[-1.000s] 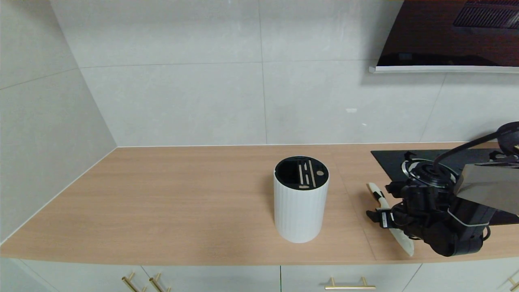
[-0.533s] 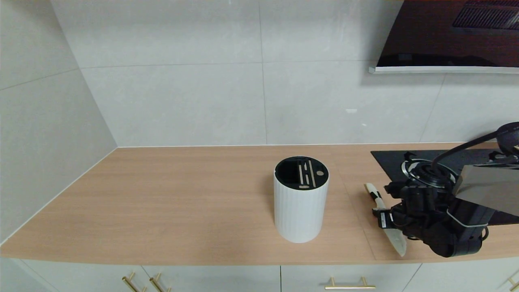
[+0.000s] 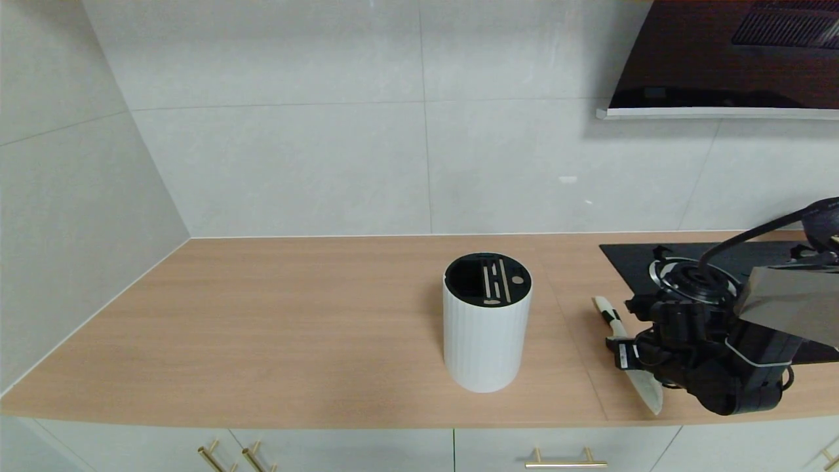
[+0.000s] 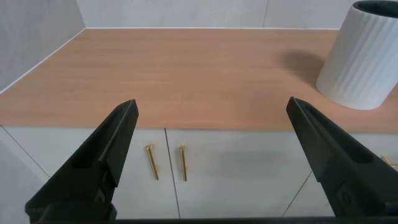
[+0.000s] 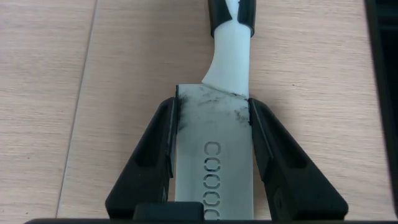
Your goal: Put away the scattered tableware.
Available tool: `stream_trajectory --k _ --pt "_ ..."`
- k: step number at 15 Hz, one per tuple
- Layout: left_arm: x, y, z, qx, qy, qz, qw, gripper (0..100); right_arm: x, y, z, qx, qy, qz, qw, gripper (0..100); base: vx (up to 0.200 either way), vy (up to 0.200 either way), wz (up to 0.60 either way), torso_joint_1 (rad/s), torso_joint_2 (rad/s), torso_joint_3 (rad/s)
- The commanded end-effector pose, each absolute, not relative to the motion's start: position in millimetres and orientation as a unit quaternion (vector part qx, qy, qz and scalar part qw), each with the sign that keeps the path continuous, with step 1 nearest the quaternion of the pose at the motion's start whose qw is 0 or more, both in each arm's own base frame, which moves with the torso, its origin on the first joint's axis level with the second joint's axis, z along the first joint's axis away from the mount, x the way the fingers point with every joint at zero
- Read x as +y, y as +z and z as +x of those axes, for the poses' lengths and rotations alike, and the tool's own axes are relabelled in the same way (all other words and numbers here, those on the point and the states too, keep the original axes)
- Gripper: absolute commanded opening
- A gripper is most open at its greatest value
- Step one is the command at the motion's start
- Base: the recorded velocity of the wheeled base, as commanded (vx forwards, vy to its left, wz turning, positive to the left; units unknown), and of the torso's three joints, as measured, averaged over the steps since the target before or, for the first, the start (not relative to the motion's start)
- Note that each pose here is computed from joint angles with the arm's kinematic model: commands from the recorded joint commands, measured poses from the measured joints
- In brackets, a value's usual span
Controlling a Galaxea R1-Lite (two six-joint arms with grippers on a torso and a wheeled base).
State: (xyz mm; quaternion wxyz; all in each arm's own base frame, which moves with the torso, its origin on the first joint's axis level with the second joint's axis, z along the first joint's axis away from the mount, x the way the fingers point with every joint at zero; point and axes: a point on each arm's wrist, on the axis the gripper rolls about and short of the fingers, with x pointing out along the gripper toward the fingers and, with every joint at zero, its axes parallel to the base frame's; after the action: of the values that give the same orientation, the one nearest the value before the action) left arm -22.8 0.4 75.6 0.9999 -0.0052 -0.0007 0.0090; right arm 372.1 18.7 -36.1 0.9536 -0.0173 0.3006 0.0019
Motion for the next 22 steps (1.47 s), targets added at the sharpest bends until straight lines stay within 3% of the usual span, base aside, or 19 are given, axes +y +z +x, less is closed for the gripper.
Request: stream_trajectory --k 1,7,9,11,13,15,16,18,22 --pt "0.4 75.6 -22.8 -0.001 0.010 -0.005 1.000 100 18.8 -11.1 369.9 0.271 0.000 -0.004 0.963 0 0.000 0.000 0.00 0.000 0.00 0.000" --pt "0.3 75.8 -22.8 -0.002 0.008 0.000 1.000 100 42.6 113.4 325.4 0.143 0.041 -0.003 0.989 0 0.000 0.000 0.00 0.000 0.00 0.000" --pt "-0.6 87.4 -25.0 -0.013 -0.015 0.019 1.000 100 50.9 150.7 308.3 0.112 0.058 -0.002 0.992 0 0.000 0.000 0.00 0.000 0.00 0.000" --pt "-4.1 163.6 -22.7 -0.004 -0.093 0.022 0.995 100 69.9 211.7 289.6 0.056 0.093 0.002 0.994 0 0.000 0.000 0.00 0.000 0.00 0.000" --pt "-6.3 211.7 11.4 0.039 -0.142 0.019 0.989 100 86.6 242.2 273.1 0.044 0.126 0.003 0.991 0 0.000 0.000 0.00 0.000 0.00 0.000" --pt "-7.9 241.6 46.4 0.069 -0.180 0.009 0.981 100 101.6 255.2 263.4 0.034 0.156 0.004 0.987 0 0.000 0.000 0.00 0.000 0.00 0.000" --pt "-10.1 258.9 75.7 0.092 -0.205 -0.007 0.974 100 113.4 266.1 259.6 0.018 0.174 0.007 0.985 0 0.000 0.000 0.00 0.000 0.00 0.000" --pt "-25.7 274.0 102.5 0.119 -0.272 -0.058 0.953 100 128.9 264.6 253.6 0.038 0.194 0.000 0.980 0 0.000 0.000 0.00 0.000 0.00 0.000" --pt "-67.9 272.9 157.6 0.119 -0.360 -0.120 0.917 100 163.3 255.8 251.5 0.057 0.240 -0.009 0.969 0 0.000 0.000 0.00 0.000 0.00 0.000"
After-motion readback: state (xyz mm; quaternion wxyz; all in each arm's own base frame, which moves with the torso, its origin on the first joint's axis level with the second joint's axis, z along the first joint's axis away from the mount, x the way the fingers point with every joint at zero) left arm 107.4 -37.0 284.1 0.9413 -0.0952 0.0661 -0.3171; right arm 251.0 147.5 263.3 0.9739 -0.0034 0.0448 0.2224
